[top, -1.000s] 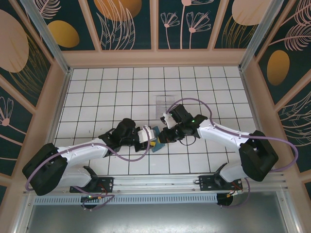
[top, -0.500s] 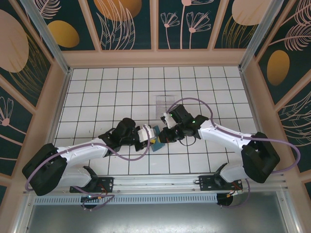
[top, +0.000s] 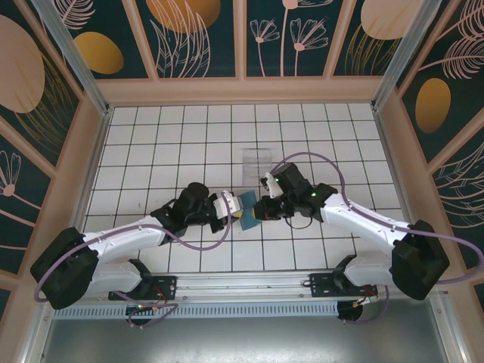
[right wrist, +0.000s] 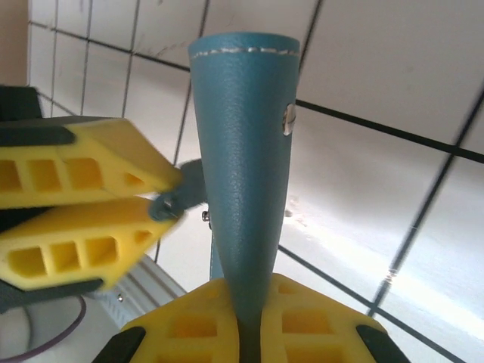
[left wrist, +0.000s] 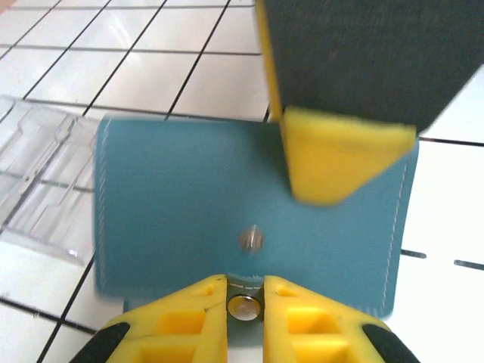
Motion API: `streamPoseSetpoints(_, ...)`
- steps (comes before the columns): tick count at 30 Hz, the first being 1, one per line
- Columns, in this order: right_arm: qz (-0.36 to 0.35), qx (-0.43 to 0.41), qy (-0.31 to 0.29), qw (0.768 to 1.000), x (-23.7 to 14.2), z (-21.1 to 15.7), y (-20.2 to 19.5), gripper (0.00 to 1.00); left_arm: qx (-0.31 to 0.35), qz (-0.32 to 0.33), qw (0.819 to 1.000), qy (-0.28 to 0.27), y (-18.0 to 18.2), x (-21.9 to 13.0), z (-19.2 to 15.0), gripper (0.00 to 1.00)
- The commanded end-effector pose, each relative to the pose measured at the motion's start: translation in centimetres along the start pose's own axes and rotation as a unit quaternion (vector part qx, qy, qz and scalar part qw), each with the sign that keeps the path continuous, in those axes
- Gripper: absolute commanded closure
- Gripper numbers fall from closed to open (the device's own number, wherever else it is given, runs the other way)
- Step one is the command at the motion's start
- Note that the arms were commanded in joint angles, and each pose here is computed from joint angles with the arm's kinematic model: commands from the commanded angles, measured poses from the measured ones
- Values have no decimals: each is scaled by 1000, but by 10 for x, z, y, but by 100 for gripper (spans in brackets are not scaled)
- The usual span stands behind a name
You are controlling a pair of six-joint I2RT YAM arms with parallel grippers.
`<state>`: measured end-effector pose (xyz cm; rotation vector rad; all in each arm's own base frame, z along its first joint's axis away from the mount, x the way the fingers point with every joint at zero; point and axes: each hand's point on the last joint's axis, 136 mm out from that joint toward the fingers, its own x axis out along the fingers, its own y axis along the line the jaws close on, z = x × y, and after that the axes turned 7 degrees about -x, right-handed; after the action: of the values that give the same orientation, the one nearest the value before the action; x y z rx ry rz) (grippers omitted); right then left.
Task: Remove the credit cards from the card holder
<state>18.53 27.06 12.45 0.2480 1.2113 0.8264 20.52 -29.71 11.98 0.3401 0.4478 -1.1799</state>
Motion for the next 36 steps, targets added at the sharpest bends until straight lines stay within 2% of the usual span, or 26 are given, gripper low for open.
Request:
streamPoseSetpoints(1,-20,31,-15,999,-2,-1,-13,92,-22,12,1000,6,3,-4,-4,83)
streamPoseSetpoints(5,-15,38,-17,999,1,-2,-15,92,-49,31,998,2,8,-7,-4,77)
streamPoseSetpoints(6,-16,41,-18,999,2,-2,-15,92,-61,39,997,0,11,-8,-3,71)
streamPoseSetpoints(7,-15,44,-20,999,4,-1,-16,92,-72,49,996,-2,15,-9,-1,69)
streamPoseSetpoints(11,-6,62,-24,998,11,-1,-18,92,-169,101,980,-19,36,-13,13,62)
streamPoseSetpoints(16,2,76,-33,997,18,0,-20,92,-345,137,928,-27,54,-12,26,50)
streamPoseSetpoints(19,3,79,-32,996,21,-1,-22,92,-450,141,882,-26,57,-5,21,47)
streamPoseSetpoints(23,8,82,-33,996,24,0,-21,92,-538,125,833,29,49,16,7,45)
streamPoseSetpoints(25,9,82,-33,996,24,0,-21,92,-554,116,821,70,41,25,-5,45)
streamPoseSetpoints(28,7,83,-32,996,24,-1,-22,92,-570,116,807,104,33,30,-23,46)
streamPoseSetpoints(32,6,86,-31,996,25,-2,-23,92,-573,142,797,132,32,24,-42,49)
streamPoseSetpoints(36,8,87,-32,996,25,-2,-23,91,-575,142,792,147,28,23,-52,58)
